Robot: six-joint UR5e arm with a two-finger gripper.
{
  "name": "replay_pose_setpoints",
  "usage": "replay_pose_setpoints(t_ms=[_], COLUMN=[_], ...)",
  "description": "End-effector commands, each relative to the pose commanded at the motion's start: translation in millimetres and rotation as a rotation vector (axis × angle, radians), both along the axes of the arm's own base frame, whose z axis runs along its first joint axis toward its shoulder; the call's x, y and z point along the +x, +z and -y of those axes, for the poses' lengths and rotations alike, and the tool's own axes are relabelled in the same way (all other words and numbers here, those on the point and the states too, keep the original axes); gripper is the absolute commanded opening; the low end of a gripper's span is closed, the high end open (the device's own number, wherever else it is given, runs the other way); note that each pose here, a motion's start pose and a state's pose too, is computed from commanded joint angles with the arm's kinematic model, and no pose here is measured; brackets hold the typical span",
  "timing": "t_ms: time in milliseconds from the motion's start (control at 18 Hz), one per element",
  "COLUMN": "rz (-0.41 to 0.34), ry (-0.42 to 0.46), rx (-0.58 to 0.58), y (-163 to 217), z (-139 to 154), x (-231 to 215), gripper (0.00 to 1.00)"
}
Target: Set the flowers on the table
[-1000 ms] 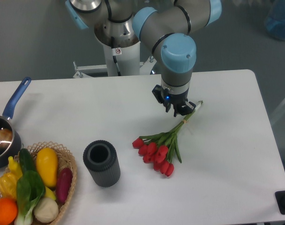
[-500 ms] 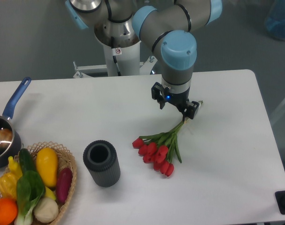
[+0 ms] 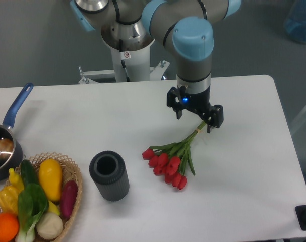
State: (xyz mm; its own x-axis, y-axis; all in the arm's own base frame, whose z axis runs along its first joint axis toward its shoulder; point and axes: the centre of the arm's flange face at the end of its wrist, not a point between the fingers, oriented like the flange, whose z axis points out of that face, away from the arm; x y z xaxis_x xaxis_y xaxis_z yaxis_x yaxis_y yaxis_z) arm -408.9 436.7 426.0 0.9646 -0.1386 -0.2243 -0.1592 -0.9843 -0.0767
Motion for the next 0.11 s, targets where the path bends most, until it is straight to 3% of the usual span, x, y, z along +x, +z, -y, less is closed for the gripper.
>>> replay_pose_setpoints(t_ms=[111], rz=[-0.001], ry=[0.002], rx=[0.001], y=[1.6], z=[1.8], x=[-0.6], gripper=[1.0])
